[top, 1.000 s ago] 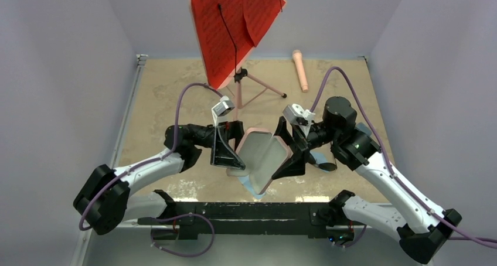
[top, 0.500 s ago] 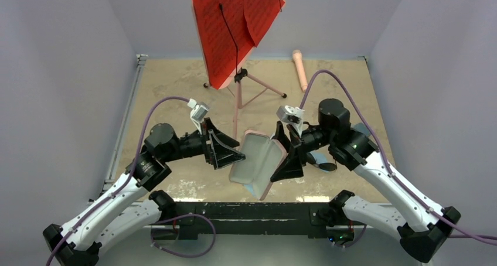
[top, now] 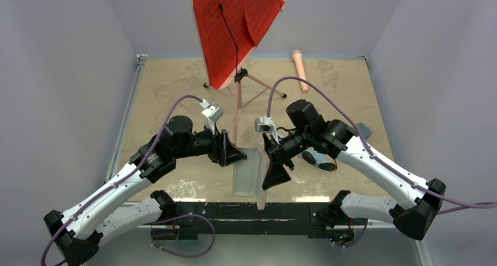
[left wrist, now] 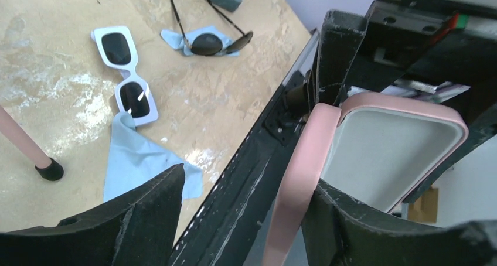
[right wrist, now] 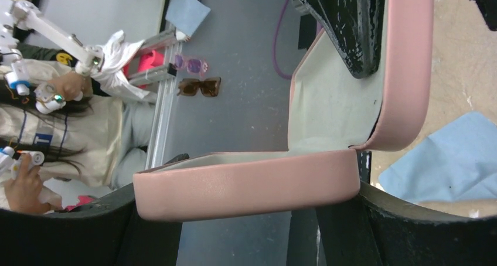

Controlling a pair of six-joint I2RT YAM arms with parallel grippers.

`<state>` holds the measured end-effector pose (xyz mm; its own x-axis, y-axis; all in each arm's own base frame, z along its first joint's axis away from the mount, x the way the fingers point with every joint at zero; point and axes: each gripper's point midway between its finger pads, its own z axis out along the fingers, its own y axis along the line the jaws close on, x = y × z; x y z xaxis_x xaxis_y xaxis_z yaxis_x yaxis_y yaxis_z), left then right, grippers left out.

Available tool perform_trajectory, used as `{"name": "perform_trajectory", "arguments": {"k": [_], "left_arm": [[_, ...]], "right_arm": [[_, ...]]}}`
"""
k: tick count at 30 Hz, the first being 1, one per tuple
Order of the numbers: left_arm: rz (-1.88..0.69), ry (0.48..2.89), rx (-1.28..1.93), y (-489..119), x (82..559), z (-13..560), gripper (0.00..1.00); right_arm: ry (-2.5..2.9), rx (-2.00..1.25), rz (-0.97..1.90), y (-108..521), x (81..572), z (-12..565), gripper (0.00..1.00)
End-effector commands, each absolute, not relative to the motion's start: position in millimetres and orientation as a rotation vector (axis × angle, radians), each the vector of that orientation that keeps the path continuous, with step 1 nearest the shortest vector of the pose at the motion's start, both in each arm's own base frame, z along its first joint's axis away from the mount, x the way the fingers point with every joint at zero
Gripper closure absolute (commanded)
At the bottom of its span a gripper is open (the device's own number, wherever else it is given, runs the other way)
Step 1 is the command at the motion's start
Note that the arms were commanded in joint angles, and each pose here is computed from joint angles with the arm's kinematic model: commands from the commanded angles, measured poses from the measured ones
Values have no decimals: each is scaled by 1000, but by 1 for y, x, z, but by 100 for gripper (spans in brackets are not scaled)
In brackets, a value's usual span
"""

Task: Organize the sunglasses
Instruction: Pass from the right arm to the left

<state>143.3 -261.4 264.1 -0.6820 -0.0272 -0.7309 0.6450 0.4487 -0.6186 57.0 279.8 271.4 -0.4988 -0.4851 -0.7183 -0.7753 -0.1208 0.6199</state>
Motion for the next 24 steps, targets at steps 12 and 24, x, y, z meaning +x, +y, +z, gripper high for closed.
{"name": "perform_trajectory", "arguments": {"k": [12,24], "left_arm": [[-1139,2076,649,-259,131,245,42],[-1132,2173,358,-246,136,223,100]], "right_arm": [[1960,-1603,1563,274,36,251,100],[2107,-1335,1206,285,89,252,13]]}}
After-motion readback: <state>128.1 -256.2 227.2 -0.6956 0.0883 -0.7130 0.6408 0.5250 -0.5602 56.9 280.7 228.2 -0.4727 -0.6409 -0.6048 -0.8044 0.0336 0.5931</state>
